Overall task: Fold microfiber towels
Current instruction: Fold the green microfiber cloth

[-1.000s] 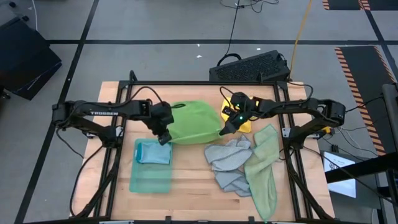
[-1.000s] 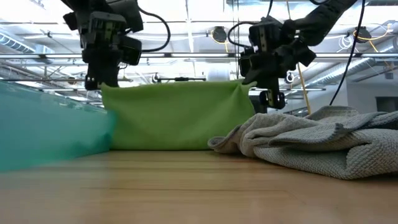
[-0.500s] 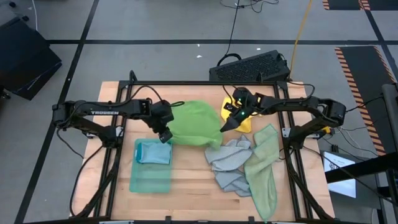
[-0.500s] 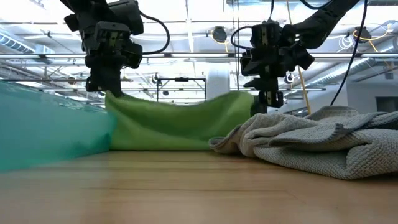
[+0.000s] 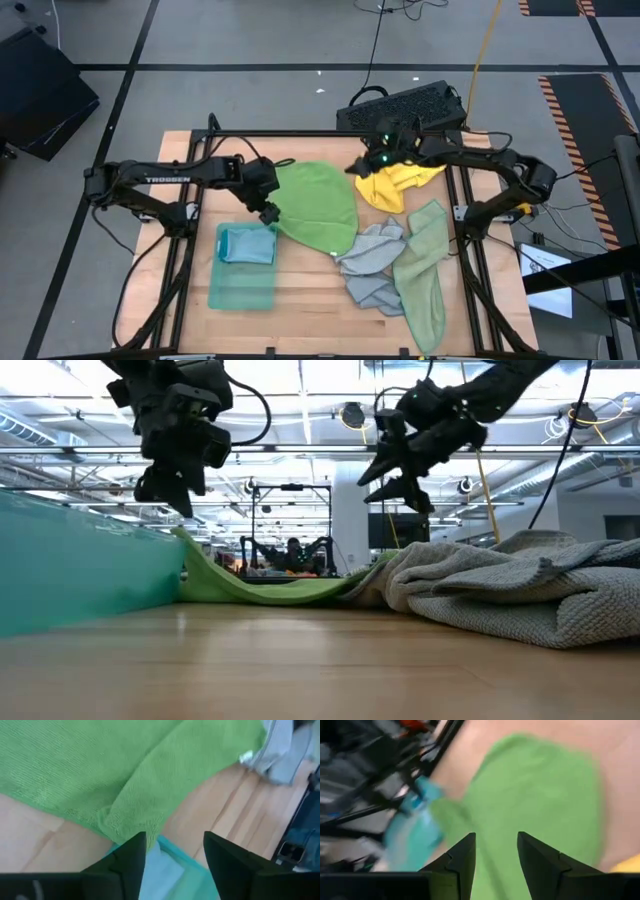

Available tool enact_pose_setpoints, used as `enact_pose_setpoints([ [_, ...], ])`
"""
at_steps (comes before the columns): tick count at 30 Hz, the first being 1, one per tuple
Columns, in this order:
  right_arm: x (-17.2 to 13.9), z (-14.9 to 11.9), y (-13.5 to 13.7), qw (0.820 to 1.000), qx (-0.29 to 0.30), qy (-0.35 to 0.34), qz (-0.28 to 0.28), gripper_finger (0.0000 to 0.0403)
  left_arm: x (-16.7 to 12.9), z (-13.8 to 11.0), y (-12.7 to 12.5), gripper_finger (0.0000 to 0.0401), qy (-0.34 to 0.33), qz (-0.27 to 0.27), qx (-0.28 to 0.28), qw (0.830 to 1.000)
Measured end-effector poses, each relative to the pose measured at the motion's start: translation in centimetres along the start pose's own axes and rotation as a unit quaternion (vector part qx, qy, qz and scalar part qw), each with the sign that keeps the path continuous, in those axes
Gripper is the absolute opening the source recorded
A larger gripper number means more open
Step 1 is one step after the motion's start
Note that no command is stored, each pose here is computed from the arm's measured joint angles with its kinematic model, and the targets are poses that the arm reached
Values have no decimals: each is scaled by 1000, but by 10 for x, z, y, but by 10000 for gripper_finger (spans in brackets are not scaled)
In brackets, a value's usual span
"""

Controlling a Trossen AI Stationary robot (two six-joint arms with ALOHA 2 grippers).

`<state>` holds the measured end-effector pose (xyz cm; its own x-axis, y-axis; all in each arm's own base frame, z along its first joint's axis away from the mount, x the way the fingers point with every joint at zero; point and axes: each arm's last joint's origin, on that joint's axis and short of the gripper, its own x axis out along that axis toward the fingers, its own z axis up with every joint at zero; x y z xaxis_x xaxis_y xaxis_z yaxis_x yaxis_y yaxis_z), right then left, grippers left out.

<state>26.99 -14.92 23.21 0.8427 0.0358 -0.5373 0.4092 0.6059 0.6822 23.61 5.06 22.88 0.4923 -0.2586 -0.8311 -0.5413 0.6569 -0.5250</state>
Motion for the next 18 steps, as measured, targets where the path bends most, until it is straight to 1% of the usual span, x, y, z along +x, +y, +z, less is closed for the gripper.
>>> enact_pose_setpoints([
  [2,1,12,-6,999,-2,-11,-31,139,-7,5,-2,204,-5,1,-8,1000],
  [5,9,27,-22,998,41,-12,-49,139,-24,17,-6,204,-33,10,-1,999],
  [7,14,34,-30,996,72,-6,-57,139,-38,28,-5,204,-72,35,-4,997],
  [10,25,38,-39,991,118,13,-62,139,-55,53,3,205,-120,50,-41,991],
  [12,33,38,-42,986,157,30,-55,142,-59,70,13,205,-124,64,-48,989],
  [15,42,37,-47,971,227,58,-54,152,-61,103,24,205,-126,73,-2,989],
  [18,46,34,-51,964,250,68,-59,168,-53,136,40,205,-104,94,38,989],
])
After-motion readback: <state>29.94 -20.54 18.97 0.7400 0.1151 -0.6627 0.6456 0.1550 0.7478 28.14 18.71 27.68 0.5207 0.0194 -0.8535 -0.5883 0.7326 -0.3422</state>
